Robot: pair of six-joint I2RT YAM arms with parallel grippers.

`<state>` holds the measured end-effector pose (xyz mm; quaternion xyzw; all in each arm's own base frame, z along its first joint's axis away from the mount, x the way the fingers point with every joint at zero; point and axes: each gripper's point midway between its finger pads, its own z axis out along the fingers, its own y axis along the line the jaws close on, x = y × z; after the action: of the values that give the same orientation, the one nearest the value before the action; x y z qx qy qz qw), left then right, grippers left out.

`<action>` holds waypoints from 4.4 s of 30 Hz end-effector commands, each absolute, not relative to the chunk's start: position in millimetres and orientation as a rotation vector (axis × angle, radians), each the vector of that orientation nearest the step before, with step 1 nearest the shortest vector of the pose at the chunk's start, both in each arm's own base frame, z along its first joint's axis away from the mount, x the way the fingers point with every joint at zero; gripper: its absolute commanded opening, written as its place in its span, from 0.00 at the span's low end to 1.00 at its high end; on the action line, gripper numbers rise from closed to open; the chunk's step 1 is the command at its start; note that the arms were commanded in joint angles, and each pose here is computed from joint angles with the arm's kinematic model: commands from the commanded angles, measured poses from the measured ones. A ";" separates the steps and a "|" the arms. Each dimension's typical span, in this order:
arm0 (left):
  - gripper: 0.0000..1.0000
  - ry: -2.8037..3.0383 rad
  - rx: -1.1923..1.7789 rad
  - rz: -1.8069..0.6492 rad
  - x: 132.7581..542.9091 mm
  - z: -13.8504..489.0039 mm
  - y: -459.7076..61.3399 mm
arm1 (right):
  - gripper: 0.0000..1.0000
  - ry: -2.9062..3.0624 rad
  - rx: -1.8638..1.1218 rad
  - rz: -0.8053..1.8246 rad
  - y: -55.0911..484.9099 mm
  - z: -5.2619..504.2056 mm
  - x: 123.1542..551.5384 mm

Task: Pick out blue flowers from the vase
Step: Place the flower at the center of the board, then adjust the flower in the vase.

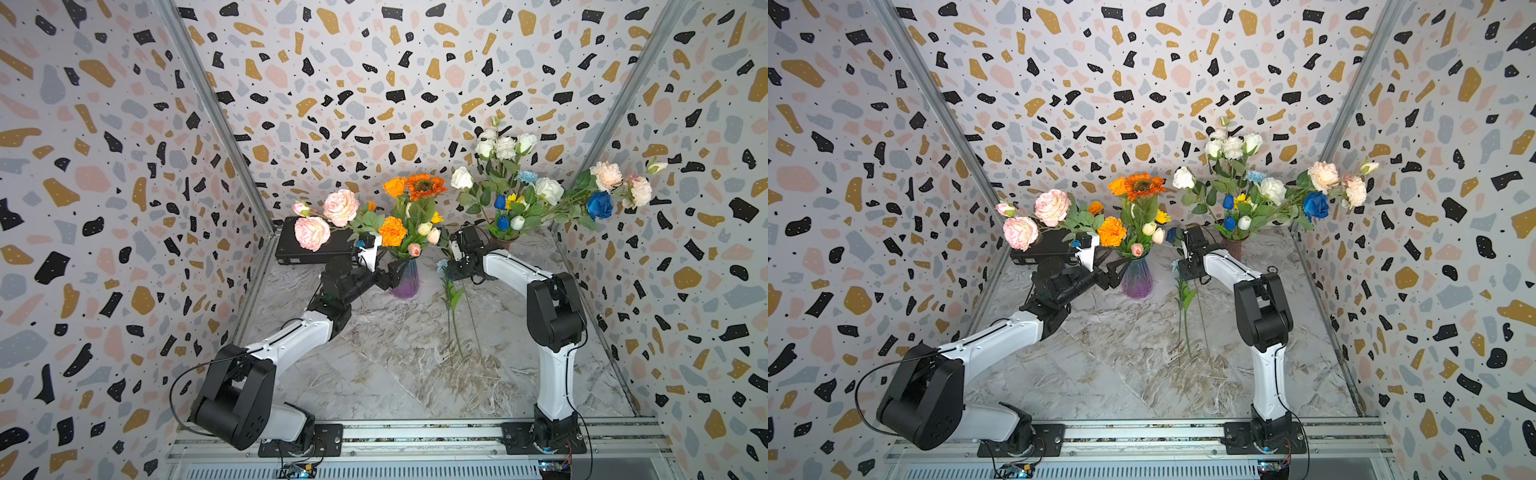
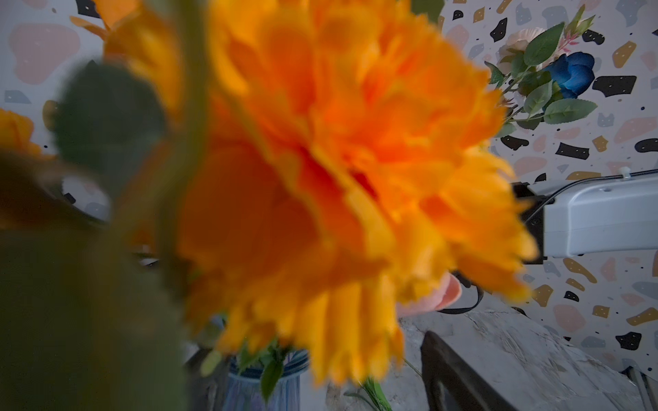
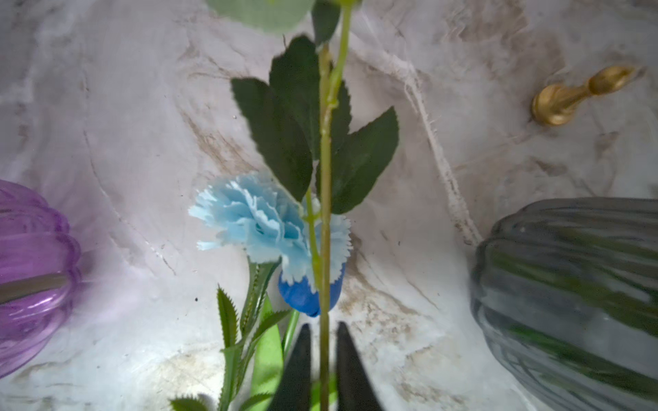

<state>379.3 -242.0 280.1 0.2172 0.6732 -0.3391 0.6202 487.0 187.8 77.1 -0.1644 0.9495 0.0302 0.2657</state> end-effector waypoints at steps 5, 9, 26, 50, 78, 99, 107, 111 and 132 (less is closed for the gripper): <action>0.83 1.532 0.497 -0.775 385.8 276.7 -246.7 | 0.63 2.312 -0.433 0.244 207.2 168.7 496.4; 0.83 1.535 0.494 -0.773 389.0 274.7 -247.8 | 0.73 2.192 -0.436 0.431 225.9 199.0 493.9; 0.83 1.546 0.507 -0.767 402.4 272.2 -254.5 | 0.82 1.911 -0.384 0.753 265.9 264.5 516.1; 0.85 1.597 0.500 -0.657 425.3 261.5 -252.2 | 0.82 1.801 -0.549 0.825 326.9 311.7 436.6; 0.86 1.605 0.383 -0.625 429.1 253.7 -239.5 | 0.82 1.821 -0.633 0.770 382.7 314.7 411.7; 0.82 1.617 0.272 -0.429 436.4 255.1 -206.4 | 0.85 1.721 -0.564 0.608 319.0 344.7 369.0; 0.82 1.624 0.254 -0.394 438.5 252.4 -200.4 | 0.78 1.692 -0.419 0.635 280.3 333.9 363.2; 0.83 1.622 0.255 -0.383 438.9 253.9 -199.5 | 0.63 1.666 -0.367 0.698 270.5 331.5 369.9; 0.83 1.611 0.267 -0.376 444.8 260.3 -193.2 | 0.57 1.628 -0.347 0.785 291.2 319.5 434.8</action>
<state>444.2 -197.7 245.5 0.1166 0.7275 -0.1715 0.6540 427.4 292.6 282.5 -0.1586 0.7362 0.3253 0.5719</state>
